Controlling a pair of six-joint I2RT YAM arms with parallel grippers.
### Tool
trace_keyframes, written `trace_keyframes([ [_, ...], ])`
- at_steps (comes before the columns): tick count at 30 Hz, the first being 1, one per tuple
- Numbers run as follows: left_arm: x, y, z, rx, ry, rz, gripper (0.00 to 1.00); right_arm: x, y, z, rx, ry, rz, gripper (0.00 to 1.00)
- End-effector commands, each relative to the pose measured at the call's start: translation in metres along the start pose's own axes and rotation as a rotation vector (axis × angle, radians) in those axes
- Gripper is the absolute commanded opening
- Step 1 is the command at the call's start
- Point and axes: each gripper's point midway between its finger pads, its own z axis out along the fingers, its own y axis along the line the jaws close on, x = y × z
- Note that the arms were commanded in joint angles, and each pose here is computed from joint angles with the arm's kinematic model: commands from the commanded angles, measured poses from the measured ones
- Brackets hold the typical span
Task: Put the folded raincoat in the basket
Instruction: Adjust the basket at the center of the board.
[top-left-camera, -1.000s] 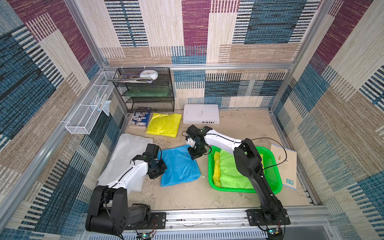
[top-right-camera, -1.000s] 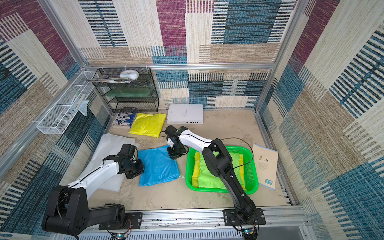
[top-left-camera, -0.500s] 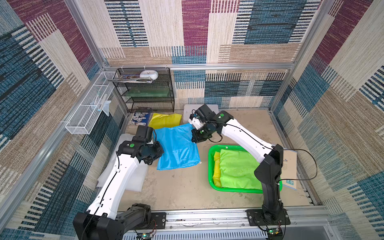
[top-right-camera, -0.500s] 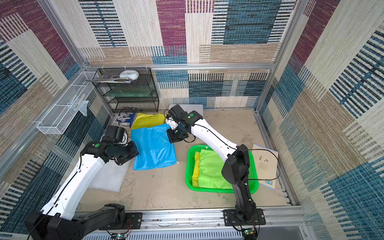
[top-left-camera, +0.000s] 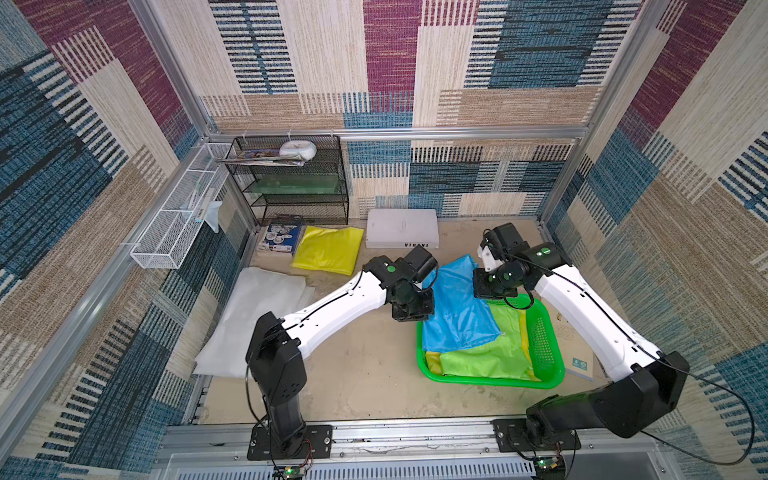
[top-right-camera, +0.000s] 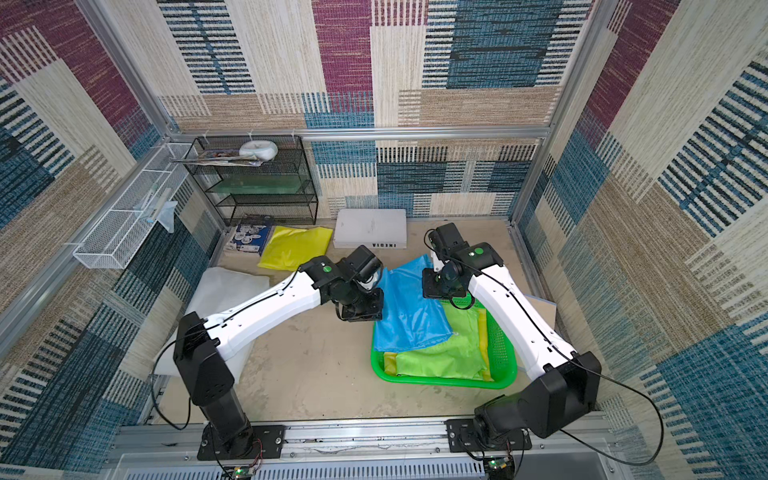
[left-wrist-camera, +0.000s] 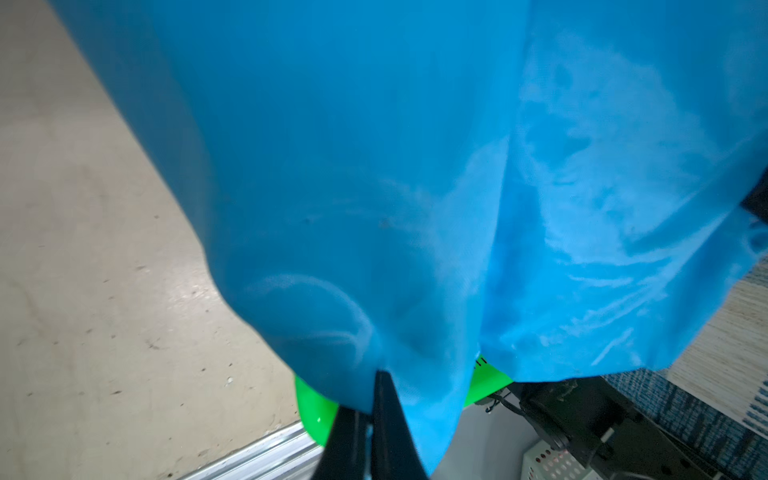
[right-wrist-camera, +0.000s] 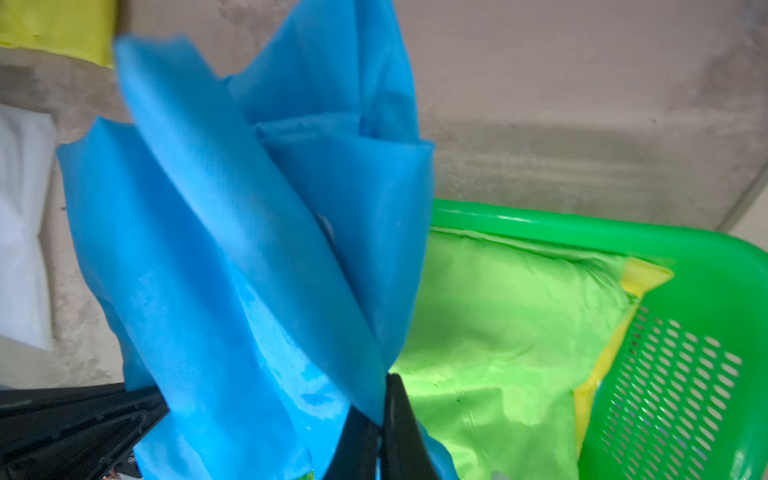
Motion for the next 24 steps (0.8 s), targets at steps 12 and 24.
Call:
trace_keyframes([
  [12, 0.015, 0.056, 0.063, -0.102, 0.129, -0.052, 0.00, 0.024, 0.000, 0.024, -0.089, 0.056, 0.035, 0.00],
  [24, 0.010, 0.156, -0.017, -0.093, 0.071, -0.191, 0.00, 0.006, 0.119, 0.057, -0.308, 0.122, -0.031, 0.00],
])
